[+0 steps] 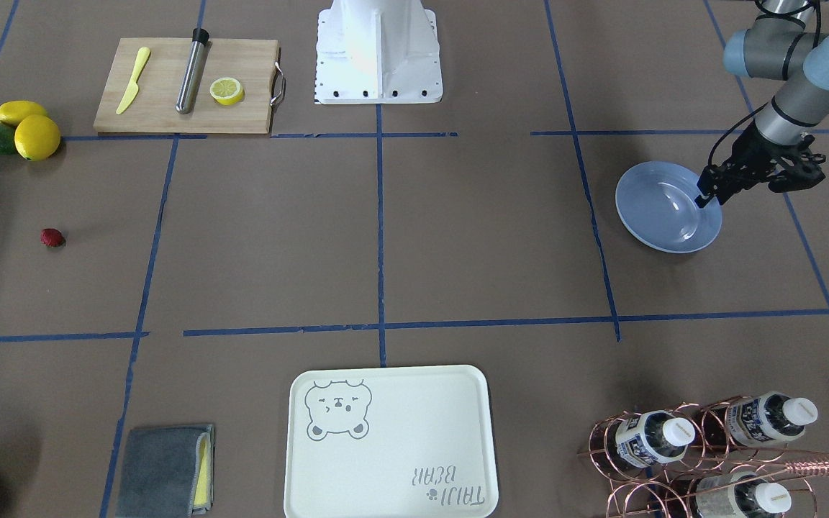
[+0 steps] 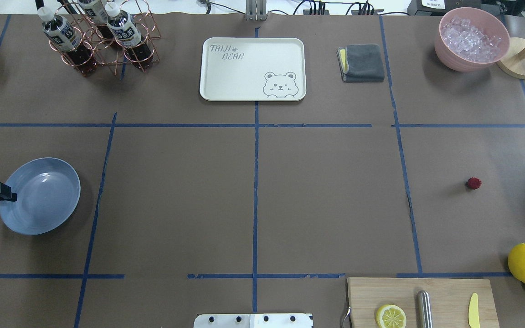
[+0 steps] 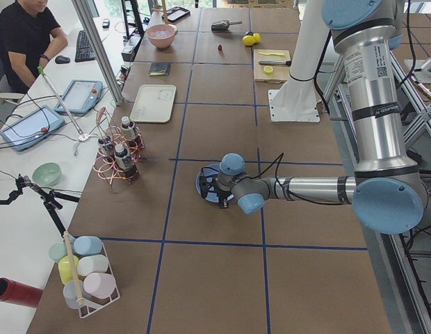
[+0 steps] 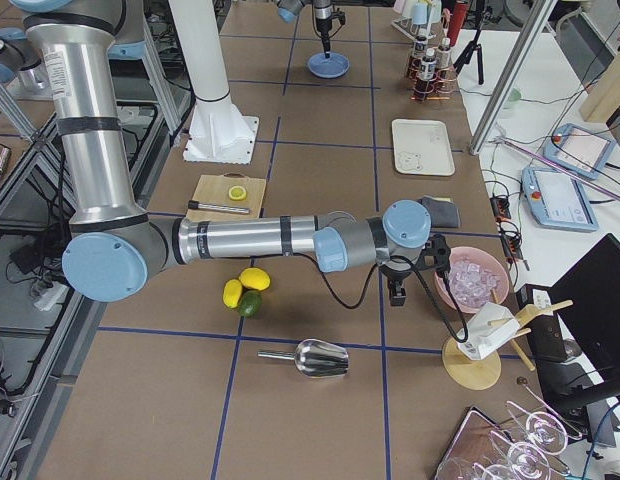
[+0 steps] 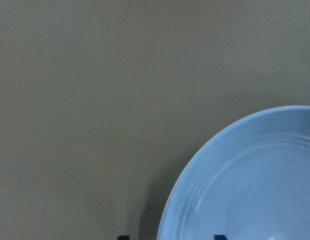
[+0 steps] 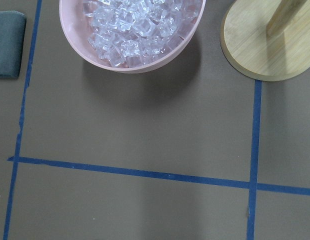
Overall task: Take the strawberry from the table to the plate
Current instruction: 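Reach the left gripper to the light blue plate rim and grasp it, then slide the blue plate to table center with left gripper while right arm reaches out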
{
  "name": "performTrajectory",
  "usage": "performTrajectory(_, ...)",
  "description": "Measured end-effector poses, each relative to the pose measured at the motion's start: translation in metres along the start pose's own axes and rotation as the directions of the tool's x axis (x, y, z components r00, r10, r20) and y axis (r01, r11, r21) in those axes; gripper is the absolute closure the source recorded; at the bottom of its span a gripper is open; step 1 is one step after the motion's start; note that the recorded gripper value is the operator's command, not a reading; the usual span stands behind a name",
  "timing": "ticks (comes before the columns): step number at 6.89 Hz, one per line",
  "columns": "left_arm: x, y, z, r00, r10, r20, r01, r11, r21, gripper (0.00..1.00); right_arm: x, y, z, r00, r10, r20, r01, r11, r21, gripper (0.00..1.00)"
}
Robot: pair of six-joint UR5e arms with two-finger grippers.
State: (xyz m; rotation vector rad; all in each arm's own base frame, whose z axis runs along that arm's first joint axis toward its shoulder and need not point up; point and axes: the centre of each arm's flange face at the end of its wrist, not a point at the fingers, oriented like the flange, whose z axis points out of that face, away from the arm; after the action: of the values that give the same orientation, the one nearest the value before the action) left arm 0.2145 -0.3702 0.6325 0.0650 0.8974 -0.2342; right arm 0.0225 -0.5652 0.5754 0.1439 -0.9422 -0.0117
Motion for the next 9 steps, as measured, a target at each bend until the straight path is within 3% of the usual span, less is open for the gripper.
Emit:
performTrajectory(3,0.015,0.000,-0.024,0.999,0.006,-0.050,-0.007,1.000,-0.008,1.00,-0.001,0.000,0.000,1.000,0.000,0.003,0.000,1.000,0.000,0.00)
performTrajectory(5,0.037,-0.030,-0.094,0.987,-0.077,-0.143,0.070,0.996,-0.051,1.00,-0.003,-0.001,-0.001,1.000,-0.001,0.004,0.001,1.000,0.002,0.00)
performTrajectory(6,0.064,-0.048,-0.127,0.981,-0.114,-0.160,0.107,0.993,-0.053,1.00,-0.005,-0.001,0.000,1.000,0.003,0.002,-0.003,1.000,0.001,0.00)
performTrajectory(7,0.108,-0.070,-0.147,0.978,-0.142,-0.153,0.138,0.990,-0.038,1.00,-0.009,-0.001,0.005,1.000,0.019,0.000,-0.019,1.000,-0.007,0.00)
performTrajectory(9,0.209,-0.086,-0.147,0.972,-0.212,-0.104,0.213,0.977,-0.002,1.00,-0.040,-0.001,0.023,0.998,0.057,-0.027,-0.057,0.998,-0.023,0.00)
